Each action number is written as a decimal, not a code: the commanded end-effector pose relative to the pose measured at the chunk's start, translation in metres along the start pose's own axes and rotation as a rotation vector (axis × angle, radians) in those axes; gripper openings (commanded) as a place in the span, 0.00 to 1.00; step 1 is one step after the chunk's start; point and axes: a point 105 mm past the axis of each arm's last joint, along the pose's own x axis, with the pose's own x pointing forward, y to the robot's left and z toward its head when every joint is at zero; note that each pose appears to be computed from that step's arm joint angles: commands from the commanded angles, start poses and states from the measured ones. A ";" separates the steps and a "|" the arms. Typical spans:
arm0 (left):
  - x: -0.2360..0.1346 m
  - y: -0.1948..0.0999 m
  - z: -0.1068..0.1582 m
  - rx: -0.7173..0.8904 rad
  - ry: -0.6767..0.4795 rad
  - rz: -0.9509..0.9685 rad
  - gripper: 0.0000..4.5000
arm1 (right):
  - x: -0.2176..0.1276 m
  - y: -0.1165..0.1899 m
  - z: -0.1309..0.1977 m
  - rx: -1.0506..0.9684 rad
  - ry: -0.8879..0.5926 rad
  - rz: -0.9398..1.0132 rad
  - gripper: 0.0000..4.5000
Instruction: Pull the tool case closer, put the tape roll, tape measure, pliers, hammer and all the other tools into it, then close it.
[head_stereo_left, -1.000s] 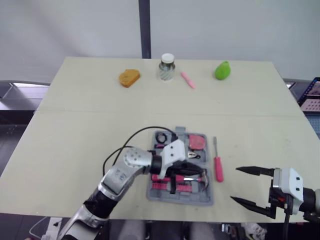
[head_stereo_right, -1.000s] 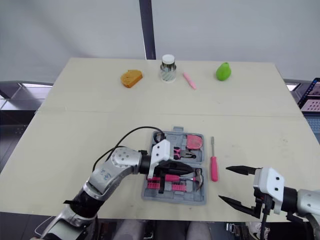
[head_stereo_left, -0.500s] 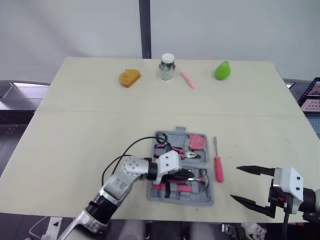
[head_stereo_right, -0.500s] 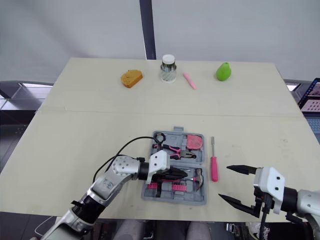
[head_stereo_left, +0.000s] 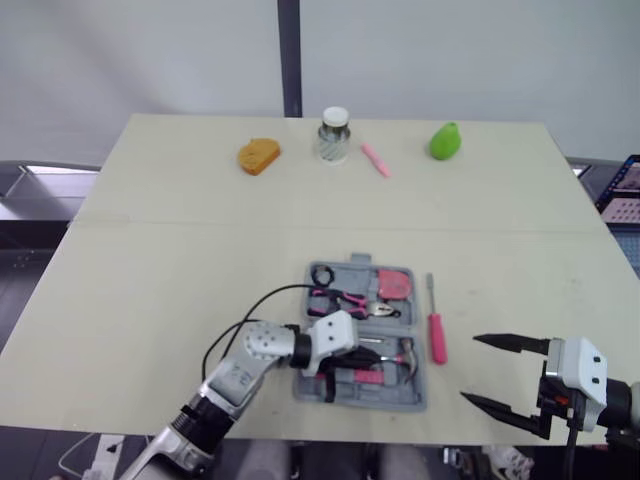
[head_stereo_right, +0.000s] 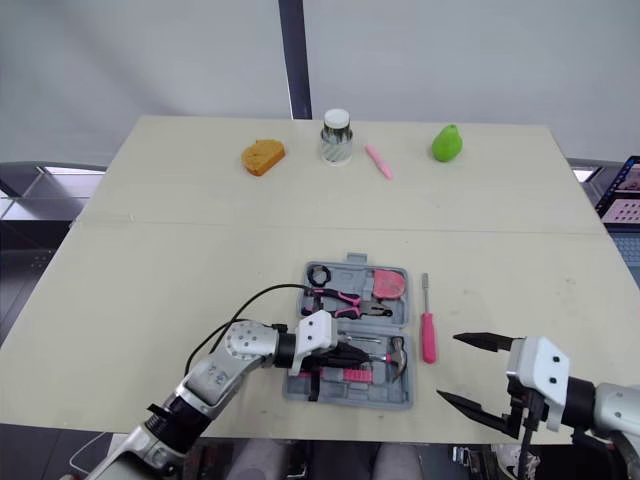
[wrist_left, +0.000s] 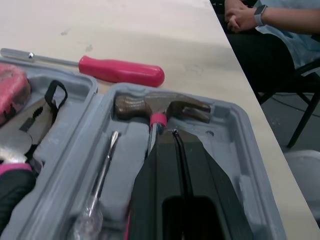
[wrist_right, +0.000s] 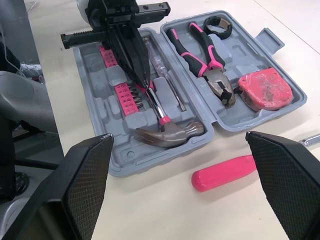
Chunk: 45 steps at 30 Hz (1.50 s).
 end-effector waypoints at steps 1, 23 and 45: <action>-0.004 0.002 0.004 0.015 -0.018 0.015 0.00 | -0.004 -0.004 0.008 -0.030 -0.021 -0.023 1.00; -0.014 0.001 -0.021 -0.052 0.038 0.061 0.00 | -0.009 -0.004 0.007 -0.020 -0.014 -0.018 1.00; -0.014 -0.011 -0.057 -0.187 0.124 0.066 0.00 | -0.009 -0.002 0.006 -0.012 -0.007 -0.022 1.00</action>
